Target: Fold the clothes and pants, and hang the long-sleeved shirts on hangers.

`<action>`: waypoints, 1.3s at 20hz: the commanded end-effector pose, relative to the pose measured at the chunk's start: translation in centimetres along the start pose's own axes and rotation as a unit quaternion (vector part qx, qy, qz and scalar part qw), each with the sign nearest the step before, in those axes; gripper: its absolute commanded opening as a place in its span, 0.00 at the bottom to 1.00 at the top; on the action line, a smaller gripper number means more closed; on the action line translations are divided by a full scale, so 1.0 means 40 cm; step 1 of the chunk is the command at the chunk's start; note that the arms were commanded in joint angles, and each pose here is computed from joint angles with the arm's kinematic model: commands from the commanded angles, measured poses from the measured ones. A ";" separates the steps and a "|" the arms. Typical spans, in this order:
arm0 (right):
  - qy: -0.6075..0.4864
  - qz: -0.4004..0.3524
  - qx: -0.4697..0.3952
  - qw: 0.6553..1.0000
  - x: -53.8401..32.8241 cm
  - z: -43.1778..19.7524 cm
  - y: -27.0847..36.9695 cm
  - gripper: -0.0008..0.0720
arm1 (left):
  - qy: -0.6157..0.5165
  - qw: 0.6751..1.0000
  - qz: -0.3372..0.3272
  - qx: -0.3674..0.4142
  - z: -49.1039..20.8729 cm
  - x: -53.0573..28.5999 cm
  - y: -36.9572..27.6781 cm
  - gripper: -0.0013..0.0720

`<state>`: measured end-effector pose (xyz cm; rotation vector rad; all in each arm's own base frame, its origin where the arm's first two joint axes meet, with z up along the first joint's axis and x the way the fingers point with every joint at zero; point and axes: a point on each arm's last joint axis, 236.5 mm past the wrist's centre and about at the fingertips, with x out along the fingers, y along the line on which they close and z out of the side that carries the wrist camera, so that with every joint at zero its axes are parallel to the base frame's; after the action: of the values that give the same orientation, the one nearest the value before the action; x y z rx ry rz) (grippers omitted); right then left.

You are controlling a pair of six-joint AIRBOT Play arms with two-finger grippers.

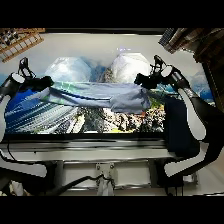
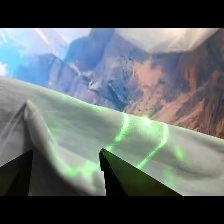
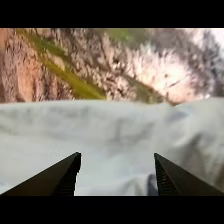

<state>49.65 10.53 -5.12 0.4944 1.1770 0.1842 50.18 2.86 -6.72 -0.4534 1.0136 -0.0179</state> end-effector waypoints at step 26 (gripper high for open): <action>0.100 0.089 0.055 0.989 0.044 -0.172 -0.061 0.70 | 0.009 0.995 -0.102 0.001 0.001 -0.176 -0.213 0.62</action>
<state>43.69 8.91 -9.97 0.6773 1.3464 0.2922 48.04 -2.46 2.12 -0.5632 0.9807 -0.1911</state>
